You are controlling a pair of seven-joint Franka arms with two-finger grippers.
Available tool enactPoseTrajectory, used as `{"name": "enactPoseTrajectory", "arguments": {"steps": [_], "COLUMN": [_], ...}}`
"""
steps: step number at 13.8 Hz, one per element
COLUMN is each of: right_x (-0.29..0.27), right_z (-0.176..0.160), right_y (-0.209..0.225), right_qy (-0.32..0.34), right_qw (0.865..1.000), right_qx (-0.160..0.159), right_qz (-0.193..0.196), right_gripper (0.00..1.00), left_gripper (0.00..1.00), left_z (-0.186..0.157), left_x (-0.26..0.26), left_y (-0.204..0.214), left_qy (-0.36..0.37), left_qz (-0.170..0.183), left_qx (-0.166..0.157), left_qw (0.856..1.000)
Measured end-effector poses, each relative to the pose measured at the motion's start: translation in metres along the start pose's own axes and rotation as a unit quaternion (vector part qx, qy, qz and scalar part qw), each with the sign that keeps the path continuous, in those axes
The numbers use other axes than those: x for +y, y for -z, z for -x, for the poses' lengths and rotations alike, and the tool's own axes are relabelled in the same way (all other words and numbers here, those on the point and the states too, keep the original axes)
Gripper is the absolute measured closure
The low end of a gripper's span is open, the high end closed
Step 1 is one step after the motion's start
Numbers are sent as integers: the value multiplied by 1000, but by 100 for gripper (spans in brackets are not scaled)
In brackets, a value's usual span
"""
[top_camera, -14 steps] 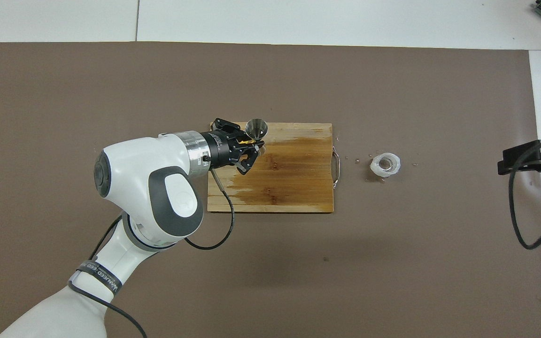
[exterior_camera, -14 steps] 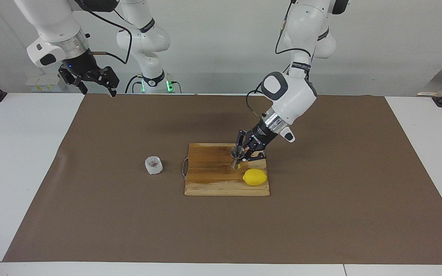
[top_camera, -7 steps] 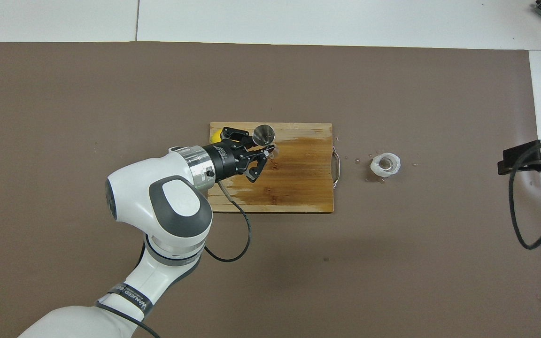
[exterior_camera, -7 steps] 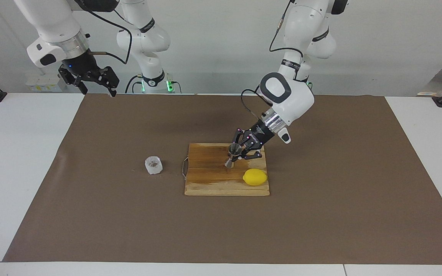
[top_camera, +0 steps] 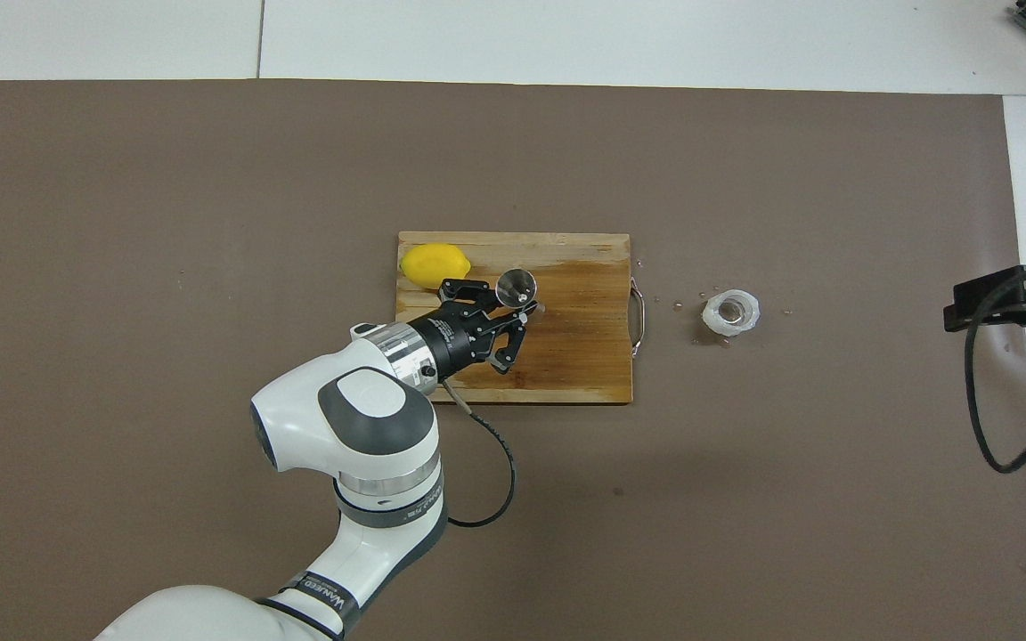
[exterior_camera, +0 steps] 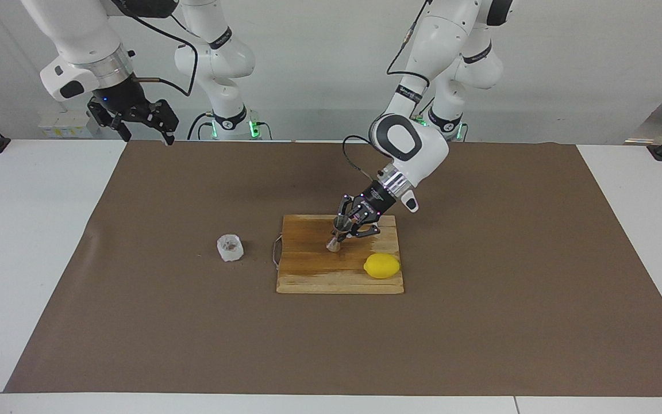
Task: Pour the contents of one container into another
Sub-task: 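Lower the metal cup onto the middle of the wooden board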
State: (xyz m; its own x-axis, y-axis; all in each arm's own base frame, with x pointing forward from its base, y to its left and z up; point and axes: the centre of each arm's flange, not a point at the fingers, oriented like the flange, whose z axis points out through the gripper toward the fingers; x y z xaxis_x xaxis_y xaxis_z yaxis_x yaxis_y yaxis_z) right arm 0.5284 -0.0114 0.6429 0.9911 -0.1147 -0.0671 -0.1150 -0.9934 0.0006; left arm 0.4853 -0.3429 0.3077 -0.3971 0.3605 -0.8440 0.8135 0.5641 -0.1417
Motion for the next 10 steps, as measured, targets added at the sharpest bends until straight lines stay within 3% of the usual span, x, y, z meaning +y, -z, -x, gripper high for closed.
{"name": "enactPoseTrajectory", "arguments": {"steps": [9, 10], "right_x": [0, 0], "right_z": [0, 0], "right_y": [0, 0], "right_qy": [0, 0], "right_qw": [1000, 1000], "right_qx": [0, 0], "right_qz": [0, 0], "right_gripper": [0, 0], "left_gripper": [78, 72], "left_z": [-12, -13], "left_x": [-22, -22], "left_y": [-8, -8], "left_qy": [-25, -28], "left_qz": [17, 19], "left_qx": [32, 34], "left_qw": [999, 999]}}
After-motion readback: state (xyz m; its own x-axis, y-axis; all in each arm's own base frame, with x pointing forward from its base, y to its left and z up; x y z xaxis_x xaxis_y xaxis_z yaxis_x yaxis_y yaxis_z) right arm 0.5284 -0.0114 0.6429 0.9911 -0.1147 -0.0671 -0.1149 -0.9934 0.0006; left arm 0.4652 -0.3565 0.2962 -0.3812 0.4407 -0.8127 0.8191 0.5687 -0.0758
